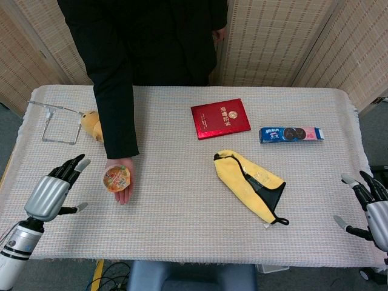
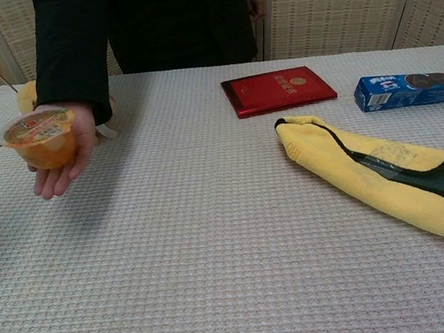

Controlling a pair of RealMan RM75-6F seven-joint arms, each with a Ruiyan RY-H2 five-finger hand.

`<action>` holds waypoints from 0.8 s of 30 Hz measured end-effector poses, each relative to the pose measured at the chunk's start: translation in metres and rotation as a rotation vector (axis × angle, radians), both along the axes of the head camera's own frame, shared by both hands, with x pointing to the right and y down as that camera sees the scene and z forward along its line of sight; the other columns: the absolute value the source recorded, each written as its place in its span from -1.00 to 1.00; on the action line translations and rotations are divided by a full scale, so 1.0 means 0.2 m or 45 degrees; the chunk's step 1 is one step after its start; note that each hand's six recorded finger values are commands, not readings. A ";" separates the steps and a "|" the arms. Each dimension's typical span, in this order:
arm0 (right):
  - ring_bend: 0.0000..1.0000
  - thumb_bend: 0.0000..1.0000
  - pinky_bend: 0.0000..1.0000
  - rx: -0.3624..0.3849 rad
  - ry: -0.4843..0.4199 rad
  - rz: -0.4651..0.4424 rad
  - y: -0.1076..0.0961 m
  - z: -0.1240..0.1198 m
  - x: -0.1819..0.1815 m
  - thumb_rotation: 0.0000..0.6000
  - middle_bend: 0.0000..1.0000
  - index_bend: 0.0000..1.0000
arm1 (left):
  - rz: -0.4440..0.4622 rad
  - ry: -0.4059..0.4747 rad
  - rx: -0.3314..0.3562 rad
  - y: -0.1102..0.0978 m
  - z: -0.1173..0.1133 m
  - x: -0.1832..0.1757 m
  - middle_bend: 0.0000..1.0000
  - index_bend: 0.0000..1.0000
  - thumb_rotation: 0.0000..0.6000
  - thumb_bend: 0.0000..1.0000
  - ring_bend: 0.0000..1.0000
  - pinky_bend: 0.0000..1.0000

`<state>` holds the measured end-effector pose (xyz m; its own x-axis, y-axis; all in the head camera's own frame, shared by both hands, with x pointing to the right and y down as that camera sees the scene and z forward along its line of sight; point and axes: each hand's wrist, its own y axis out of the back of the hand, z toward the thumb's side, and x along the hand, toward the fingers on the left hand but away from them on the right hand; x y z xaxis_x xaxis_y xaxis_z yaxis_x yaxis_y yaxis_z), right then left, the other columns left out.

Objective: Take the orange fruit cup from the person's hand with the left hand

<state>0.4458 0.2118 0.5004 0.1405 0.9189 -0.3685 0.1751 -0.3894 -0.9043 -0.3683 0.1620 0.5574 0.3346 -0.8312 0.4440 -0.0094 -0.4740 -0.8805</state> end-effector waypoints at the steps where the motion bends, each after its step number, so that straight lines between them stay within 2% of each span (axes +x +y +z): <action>1: -0.86 -0.59 -0.74 0.000 0.003 0.003 0.00 0.00 0.00 1.00 -0.57 -0.80 | 0.030 -0.002 -0.018 -0.01 0.01 0.03 -0.93 -0.95 1.00 -1.00 -0.81 -0.39; 6: -0.86 -0.60 -0.74 -0.001 0.004 0.012 0.01 -0.01 0.02 1.00 -0.57 -0.80 | 0.143 -0.035 -0.067 -0.07 0.05 0.16 -1.00 -0.95 1.00 -1.00 -1.00 -0.48; 11: -0.86 -0.60 -0.74 -0.012 0.003 0.019 0.02 0.00 0.02 1.00 -0.57 -0.80 | 0.179 -0.053 -0.133 -0.12 0.11 0.23 -1.00 -0.93 1.00 -0.99 -1.00 -0.50; 17: -0.86 -0.60 -0.74 -0.026 0.000 0.022 0.02 0.02 0.03 1.00 -0.57 -0.80 | 0.196 -0.094 -0.169 -0.15 0.18 0.28 -1.00 -0.68 1.00 -0.90 -1.00 -0.50; 24: -0.86 -0.60 -0.74 -0.030 0.003 0.033 0.02 0.03 0.04 1.00 -0.57 -0.80 | 0.204 -0.131 -0.201 -0.15 0.25 0.29 -1.00 -0.63 1.00 -0.90 -1.00 -0.50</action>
<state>0.4535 0.2162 0.5055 0.1159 0.9135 -0.3901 0.1835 -0.4056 -0.8954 -0.3097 0.1314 0.6066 0.4031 -0.6888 0.6025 0.1631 -0.5938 -0.7879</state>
